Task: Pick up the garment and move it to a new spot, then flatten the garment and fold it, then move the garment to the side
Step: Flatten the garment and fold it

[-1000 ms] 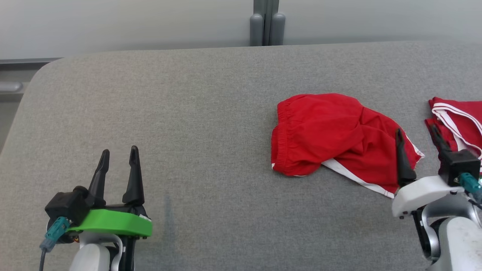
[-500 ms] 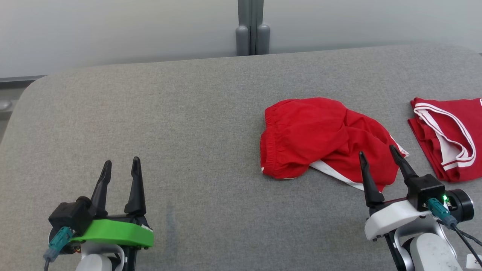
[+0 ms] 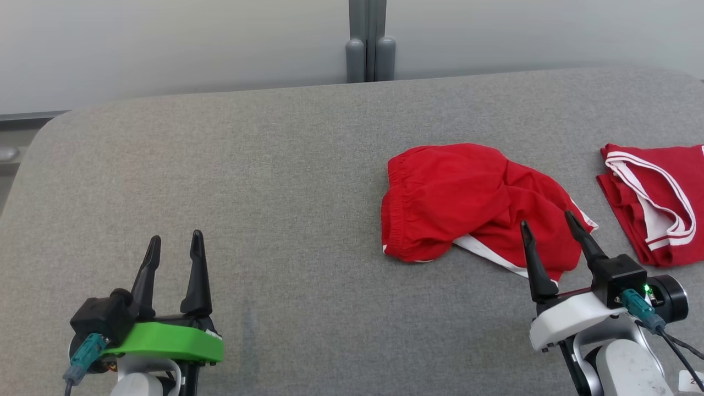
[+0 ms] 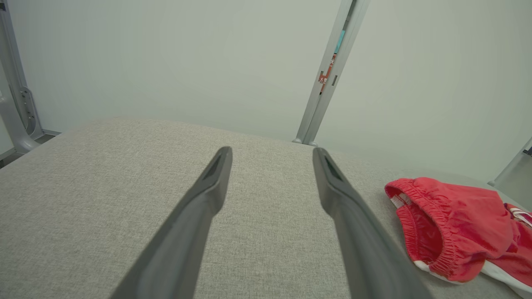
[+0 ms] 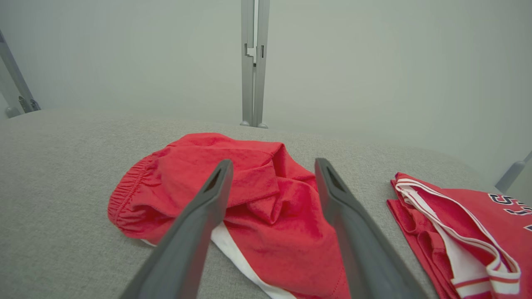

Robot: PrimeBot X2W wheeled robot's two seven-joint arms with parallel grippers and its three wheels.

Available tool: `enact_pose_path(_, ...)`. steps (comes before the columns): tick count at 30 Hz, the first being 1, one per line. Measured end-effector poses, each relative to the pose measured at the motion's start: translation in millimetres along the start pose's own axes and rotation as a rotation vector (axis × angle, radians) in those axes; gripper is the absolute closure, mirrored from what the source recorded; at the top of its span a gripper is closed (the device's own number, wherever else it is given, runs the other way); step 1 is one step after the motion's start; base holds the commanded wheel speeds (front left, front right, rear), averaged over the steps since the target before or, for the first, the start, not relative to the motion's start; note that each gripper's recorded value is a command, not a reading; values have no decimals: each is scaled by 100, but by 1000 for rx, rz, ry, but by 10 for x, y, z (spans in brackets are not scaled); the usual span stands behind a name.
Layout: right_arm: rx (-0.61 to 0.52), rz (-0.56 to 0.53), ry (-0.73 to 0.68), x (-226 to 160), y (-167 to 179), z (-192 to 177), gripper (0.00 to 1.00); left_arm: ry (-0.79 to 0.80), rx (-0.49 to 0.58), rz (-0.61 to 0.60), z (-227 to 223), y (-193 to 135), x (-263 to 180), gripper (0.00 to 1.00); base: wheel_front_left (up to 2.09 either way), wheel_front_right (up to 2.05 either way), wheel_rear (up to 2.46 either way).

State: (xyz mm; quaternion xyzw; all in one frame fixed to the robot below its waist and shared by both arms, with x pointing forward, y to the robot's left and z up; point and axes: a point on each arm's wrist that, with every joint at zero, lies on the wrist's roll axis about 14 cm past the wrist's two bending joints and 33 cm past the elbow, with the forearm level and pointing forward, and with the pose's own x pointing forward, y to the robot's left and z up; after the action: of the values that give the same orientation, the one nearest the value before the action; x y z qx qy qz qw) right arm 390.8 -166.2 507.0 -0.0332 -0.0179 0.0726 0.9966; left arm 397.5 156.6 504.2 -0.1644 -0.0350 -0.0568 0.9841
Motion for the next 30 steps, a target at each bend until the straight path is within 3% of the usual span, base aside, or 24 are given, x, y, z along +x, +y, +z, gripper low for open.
enact_pose_path(8,34,-37,57,-44,-93,-148,0,55,16,-59,-184,-171,31,0,0,0,0)
enact_pose_path(18,136,-102,369,-306,-190,-875,0,380,52,-354,-1103,-973,78,0,0,0,0)
enact_pose_path(30,221,-170,469,-311,-323,-1222,0,540,109,-564,-1671,-1415,134,0,0,0,0)
